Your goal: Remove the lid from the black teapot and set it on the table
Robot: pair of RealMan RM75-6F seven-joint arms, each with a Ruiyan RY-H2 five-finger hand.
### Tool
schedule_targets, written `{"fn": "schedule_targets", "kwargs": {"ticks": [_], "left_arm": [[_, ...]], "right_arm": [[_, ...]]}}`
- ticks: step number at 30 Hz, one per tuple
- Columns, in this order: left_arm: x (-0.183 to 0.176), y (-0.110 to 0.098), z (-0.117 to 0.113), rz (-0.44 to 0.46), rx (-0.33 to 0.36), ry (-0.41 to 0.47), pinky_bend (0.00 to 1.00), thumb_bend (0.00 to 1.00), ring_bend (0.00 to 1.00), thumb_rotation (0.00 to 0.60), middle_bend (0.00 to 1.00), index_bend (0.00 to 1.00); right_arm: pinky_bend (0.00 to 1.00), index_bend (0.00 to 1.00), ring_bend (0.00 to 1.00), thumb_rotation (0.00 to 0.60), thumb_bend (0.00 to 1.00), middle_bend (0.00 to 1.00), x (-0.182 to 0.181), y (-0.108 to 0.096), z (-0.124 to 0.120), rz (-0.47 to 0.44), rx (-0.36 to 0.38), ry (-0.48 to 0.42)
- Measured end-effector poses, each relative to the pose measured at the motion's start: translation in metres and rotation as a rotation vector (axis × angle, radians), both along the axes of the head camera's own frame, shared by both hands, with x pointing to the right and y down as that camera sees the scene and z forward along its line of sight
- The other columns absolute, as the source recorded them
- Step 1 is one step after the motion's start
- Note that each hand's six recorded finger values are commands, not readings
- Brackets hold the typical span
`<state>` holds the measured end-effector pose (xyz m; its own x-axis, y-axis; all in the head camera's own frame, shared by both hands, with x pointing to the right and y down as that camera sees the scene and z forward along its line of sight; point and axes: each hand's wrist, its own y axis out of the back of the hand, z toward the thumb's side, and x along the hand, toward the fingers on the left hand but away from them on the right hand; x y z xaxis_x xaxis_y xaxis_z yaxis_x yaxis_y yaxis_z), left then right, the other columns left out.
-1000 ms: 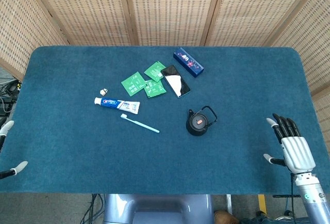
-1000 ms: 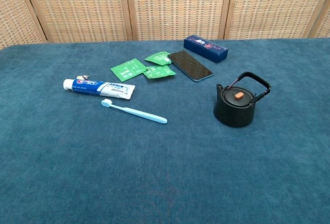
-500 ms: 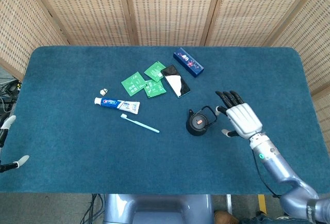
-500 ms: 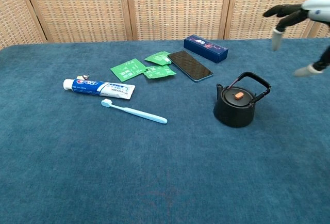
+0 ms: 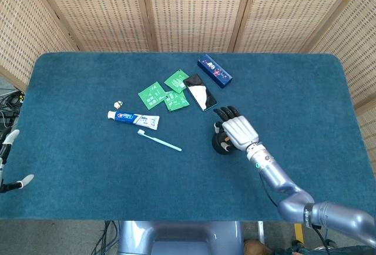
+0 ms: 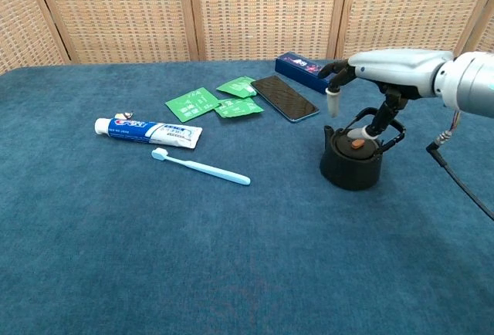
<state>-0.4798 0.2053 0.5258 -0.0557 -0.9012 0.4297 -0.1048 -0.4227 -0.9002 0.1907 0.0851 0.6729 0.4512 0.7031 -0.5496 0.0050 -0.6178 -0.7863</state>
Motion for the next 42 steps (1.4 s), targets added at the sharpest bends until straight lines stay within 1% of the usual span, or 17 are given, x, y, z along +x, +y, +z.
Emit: {"fn": "schedule_targets", "kwargs": {"ticks": [5,9,22,28,38,42], "left_arm": [[0.0,0.0,0.0,0.0,-0.002,0.001,0.0,0.0,0.0,0.6,0.0,0.0],[-0.001,0.0,0.0,-0.002,-0.002,0.004,0.0,0.0,0.0,0.6,0.0,0.0],[0.001,0.0,0.001,0.005,-0.006,0.003,0.0,0.0,0.0,0.6,0.0,0.0],[0.003,0.001,0.003,0.009,-0.009,0.001,0.0,0.0,0.0,0.6,0.0,0.0],[0.004,0.001,0.005,0.011,-0.015,-0.006,0.0,0.0,0.0,0.6,0.0,0.0],[0.004,0.0,0.006,0.01,-0.018,-0.008,0.0,0.0,0.0,0.6,0.0,0.0]], "right_arm": [[0.0,0.48,0.0,0.6,0.46,0.14,-0.003,-0.001,0.014,-0.004,0.004,0.039],[0.0,0.49,0.0,0.6,0.49,0.14,-0.001,-0.001,0.02,-0.01,0.007,0.068],[0.0,0.5,0.0,0.6,0.5,0.14,0.01,0.001,0.024,-0.02,0.007,0.099],[0.0,0.51,0.0,0.6,0.5,0.14,0.014,0.001,0.03,-0.023,0.008,0.114],[0.0,0.51,0.0,0.6,0.5,0.14,0.016,0.004,0.038,-0.056,0.023,0.138],[0.0,0.53,0.0,0.6,0.53,0.15,0.018,0.003,0.038,-0.053,0.02,0.139]]}}
